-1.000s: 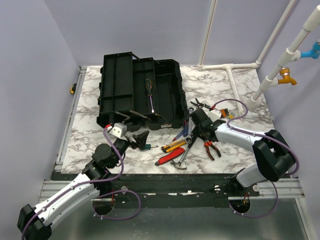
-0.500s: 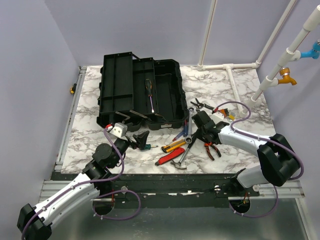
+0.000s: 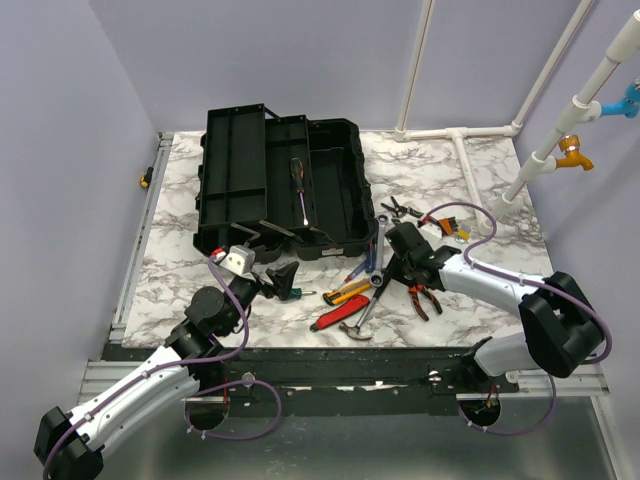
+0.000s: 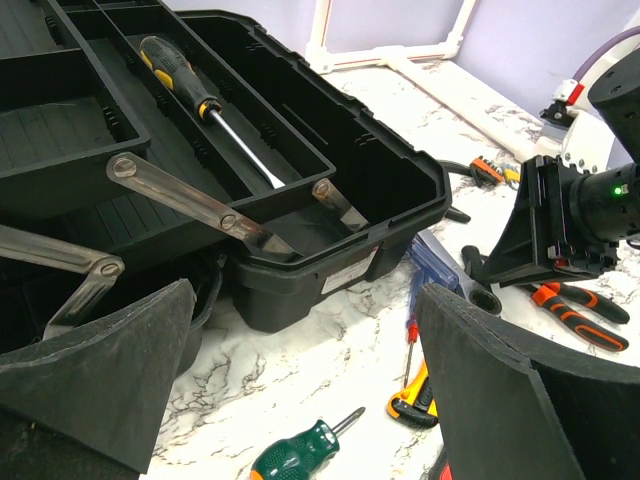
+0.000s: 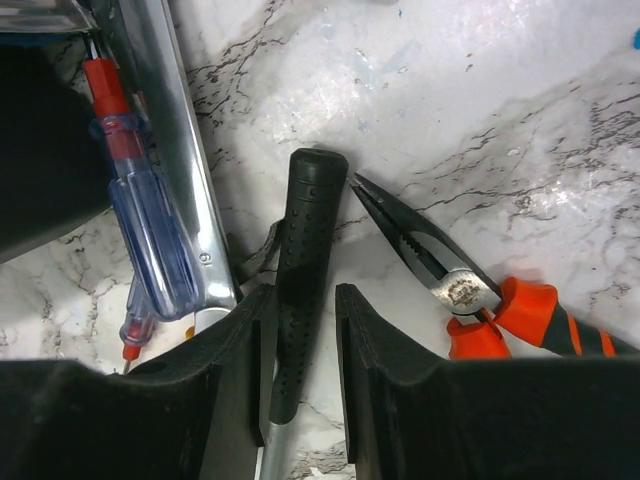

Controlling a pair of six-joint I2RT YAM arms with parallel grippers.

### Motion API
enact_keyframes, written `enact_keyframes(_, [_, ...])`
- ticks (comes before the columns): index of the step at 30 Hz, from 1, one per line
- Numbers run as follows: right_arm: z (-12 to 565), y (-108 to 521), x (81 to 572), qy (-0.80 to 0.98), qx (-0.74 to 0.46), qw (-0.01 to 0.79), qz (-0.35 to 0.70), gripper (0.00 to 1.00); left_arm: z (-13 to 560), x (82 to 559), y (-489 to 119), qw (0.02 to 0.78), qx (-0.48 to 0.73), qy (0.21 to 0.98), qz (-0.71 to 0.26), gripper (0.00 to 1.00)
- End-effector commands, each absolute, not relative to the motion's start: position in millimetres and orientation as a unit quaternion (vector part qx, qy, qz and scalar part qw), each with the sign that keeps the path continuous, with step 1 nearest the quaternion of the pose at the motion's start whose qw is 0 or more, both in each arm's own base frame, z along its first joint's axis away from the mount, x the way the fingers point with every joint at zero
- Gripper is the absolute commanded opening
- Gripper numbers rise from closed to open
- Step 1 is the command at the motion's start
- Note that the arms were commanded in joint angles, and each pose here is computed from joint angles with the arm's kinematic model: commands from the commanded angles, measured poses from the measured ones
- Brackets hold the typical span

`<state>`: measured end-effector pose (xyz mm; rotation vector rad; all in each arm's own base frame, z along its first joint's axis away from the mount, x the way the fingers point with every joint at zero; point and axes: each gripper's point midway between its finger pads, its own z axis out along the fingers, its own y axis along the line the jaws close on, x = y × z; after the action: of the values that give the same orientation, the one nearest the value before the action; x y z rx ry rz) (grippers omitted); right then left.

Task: Pack the tool kit

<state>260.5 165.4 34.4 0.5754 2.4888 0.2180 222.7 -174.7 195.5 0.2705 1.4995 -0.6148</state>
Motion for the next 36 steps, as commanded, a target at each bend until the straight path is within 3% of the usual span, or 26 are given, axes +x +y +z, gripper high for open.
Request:
enact_keyframes(1, [36, 178, 264, 0.932, 0.202, 0.283, 0.102, 0.37, 210, 221, -178, 0.690, 0.124, 0.653, -0.288, 0.94])
enact_keyframes(10, [-3, 174, 260, 0.949, 0.207, 0.234, 0.045, 0.37, 210, 220, -178, 0.689, 0.125, 0.654, -0.287, 0.94])
enact_keyframes(12, [-4, 169, 260, 0.949, 0.209, 0.234, 0.028, 0.29, 210, 220, -178, 0.689, 0.124, 0.654, -0.287, 0.94])
enact_keyframes(15, [6, 160, 263, 0.943, 0.216, 0.251, 0.014, 0.05, 210, 221, -177, 0.689, 0.123, 0.654, -0.286, 0.95])
enact_keyframes(17, [20, 156, 268, 0.936, 0.220, 0.274, 0.015, 0.01, 211, 220, -178, 0.689, 0.124, 0.654, -0.287, 0.94])
enact_keyframes(36, [155, 156, 290, 0.861, 0.156, 0.464, 0.141, 0.01, 210, 220, -180, 0.687, 0.128, 0.655, -0.288, 0.94])
